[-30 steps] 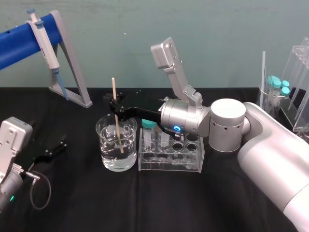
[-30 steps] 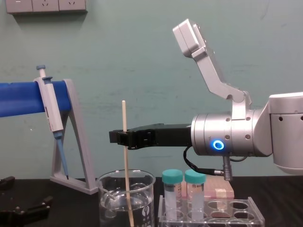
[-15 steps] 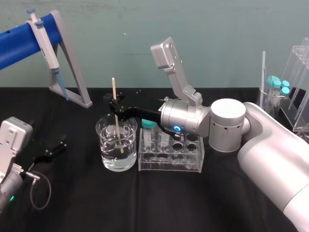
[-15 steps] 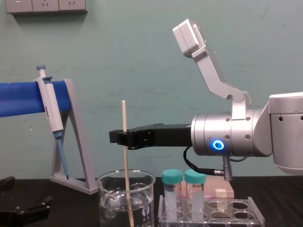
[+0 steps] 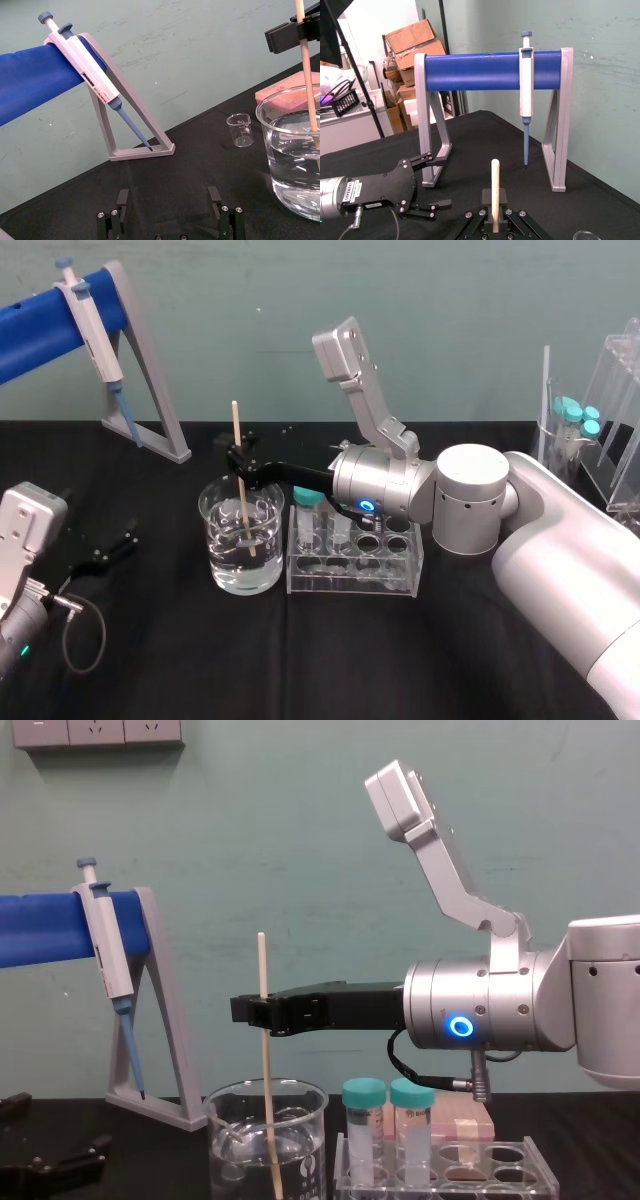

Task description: Hold the thermometer with one hand and immerse one end into the beaker, then reinsert it into the test tube rack.

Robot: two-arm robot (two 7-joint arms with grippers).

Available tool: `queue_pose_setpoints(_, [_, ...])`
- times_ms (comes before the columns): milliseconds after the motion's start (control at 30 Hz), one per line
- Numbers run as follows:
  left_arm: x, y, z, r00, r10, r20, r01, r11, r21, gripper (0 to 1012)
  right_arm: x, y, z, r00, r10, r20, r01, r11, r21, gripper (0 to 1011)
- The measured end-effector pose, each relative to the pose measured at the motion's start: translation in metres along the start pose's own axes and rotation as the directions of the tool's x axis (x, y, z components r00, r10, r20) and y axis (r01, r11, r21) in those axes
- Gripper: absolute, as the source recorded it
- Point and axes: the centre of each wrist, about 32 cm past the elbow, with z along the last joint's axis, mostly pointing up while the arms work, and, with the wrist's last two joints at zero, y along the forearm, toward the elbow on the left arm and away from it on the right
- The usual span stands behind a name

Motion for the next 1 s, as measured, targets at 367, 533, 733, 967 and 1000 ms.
queue_pose_setpoints(367, [0.0, 0.0, 0.0, 1.0, 0.0, 0.0, 0.0, 1.0, 0.0, 1004, 0.0, 0.0, 0.0, 1.0, 0.0, 0.0, 0.0, 1.0, 0.0, 53])
queue_pose_setpoints(533, [0.0, 0.0, 0.0, 1.0, 0.0, 0.0, 0.0, 1.0, 0.0, 1004, 0.0, 0.0, 0.0, 1.0, 0.0, 0.0, 0.0, 1.0, 0.0, 53])
queue_pose_setpoints(733, [0.0, 0.0, 0.0, 1.0, 0.0, 0.0, 0.0, 1.0, 0.0, 1004, 0.0, 0.0, 0.0, 1.0, 0.0, 0.0, 0.0, 1.0, 0.0, 53])
queue_pose_setpoints(967, [0.0, 0.0, 0.0, 1.0, 0.0, 0.0, 0.0, 1.0, 0.0, 1004, 0.0, 0.0, 0.0, 1.0, 0.0, 0.0, 0.0, 1.0, 0.0, 53])
queue_pose_setpoints(1000, [0.0, 0.0, 0.0, 1.0, 0.0, 0.0, 0.0, 1.0, 0.0, 1004, 0.0, 0.0, 0.0, 1.0, 0.0, 0.0, 0.0, 1.0, 0.0, 53])
